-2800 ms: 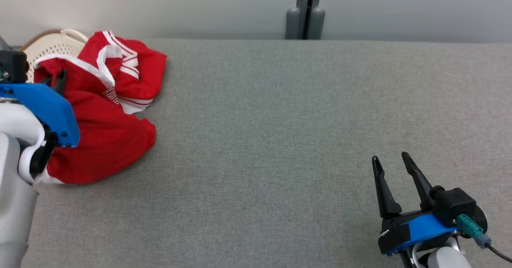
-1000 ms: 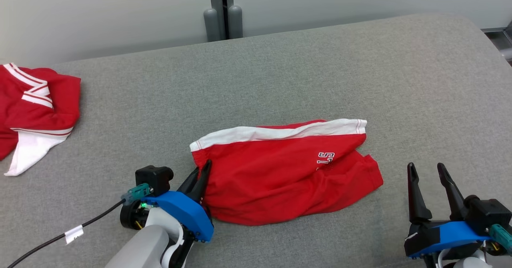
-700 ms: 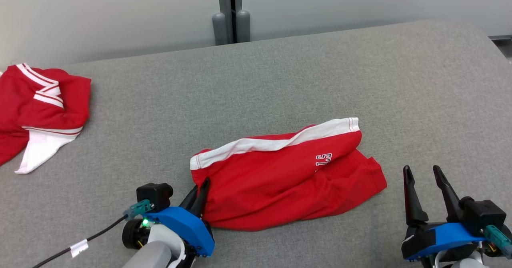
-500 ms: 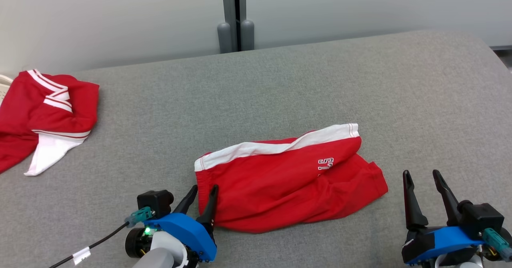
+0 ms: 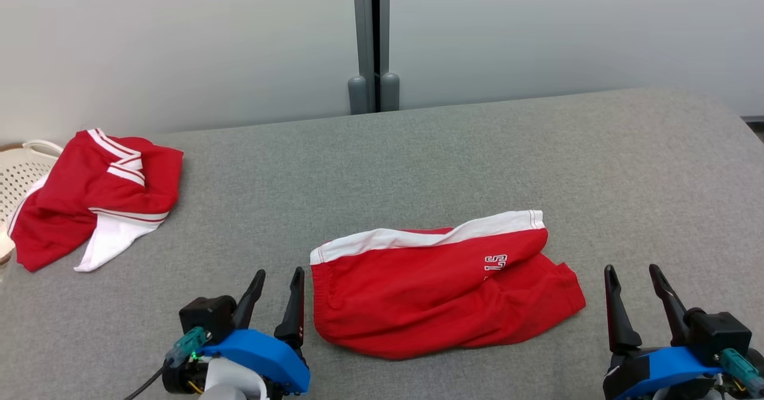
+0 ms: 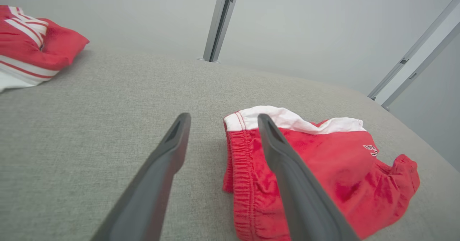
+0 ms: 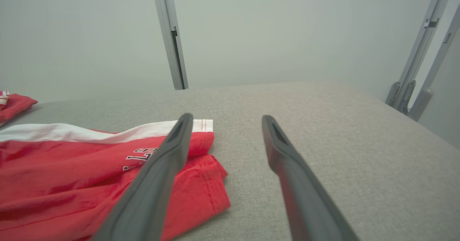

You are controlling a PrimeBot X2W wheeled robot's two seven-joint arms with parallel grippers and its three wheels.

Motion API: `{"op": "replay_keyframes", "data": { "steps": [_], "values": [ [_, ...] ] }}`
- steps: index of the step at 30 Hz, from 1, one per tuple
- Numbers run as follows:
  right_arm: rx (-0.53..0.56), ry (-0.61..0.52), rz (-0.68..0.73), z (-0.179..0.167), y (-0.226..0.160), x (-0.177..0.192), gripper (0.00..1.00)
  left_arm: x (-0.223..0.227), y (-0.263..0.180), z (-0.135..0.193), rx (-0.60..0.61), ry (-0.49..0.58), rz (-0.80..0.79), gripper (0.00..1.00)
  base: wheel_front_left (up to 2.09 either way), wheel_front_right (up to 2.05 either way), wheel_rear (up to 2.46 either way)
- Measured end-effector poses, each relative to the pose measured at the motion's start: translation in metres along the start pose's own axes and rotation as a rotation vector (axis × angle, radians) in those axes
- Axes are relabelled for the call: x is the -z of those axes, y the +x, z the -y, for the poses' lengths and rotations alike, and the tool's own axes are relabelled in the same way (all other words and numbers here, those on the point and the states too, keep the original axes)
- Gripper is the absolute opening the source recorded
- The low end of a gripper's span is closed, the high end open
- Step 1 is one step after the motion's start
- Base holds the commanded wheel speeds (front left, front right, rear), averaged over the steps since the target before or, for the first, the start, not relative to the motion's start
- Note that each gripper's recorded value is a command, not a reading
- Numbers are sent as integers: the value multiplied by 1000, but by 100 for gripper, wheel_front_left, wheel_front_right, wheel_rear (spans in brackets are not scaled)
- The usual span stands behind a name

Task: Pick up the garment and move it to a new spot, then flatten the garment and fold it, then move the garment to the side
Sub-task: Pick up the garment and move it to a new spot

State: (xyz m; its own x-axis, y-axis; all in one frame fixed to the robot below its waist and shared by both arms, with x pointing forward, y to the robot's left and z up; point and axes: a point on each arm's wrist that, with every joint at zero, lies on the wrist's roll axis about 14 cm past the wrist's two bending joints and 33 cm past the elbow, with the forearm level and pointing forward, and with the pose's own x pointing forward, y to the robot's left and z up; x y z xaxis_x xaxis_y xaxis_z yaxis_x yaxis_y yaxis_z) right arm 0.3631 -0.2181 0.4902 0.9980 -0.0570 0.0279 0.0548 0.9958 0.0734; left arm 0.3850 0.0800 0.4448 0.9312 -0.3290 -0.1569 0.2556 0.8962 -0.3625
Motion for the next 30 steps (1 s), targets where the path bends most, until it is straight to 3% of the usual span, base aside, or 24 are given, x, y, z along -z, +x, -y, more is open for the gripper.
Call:
{"op": "replay_keyframes", "data": {
  "steps": [11, 30],
  "values": [
    [-34, -19, 25, -11, 9, -9, 100, -12, -26, -24, -122, 43, 83, 100, 0, 0, 0],
    [-94, -1, 7, -32, 13, -3, 100, -11, -40, -37, -166, 79, 94, 100, 0, 0, 0]
  ]
}}
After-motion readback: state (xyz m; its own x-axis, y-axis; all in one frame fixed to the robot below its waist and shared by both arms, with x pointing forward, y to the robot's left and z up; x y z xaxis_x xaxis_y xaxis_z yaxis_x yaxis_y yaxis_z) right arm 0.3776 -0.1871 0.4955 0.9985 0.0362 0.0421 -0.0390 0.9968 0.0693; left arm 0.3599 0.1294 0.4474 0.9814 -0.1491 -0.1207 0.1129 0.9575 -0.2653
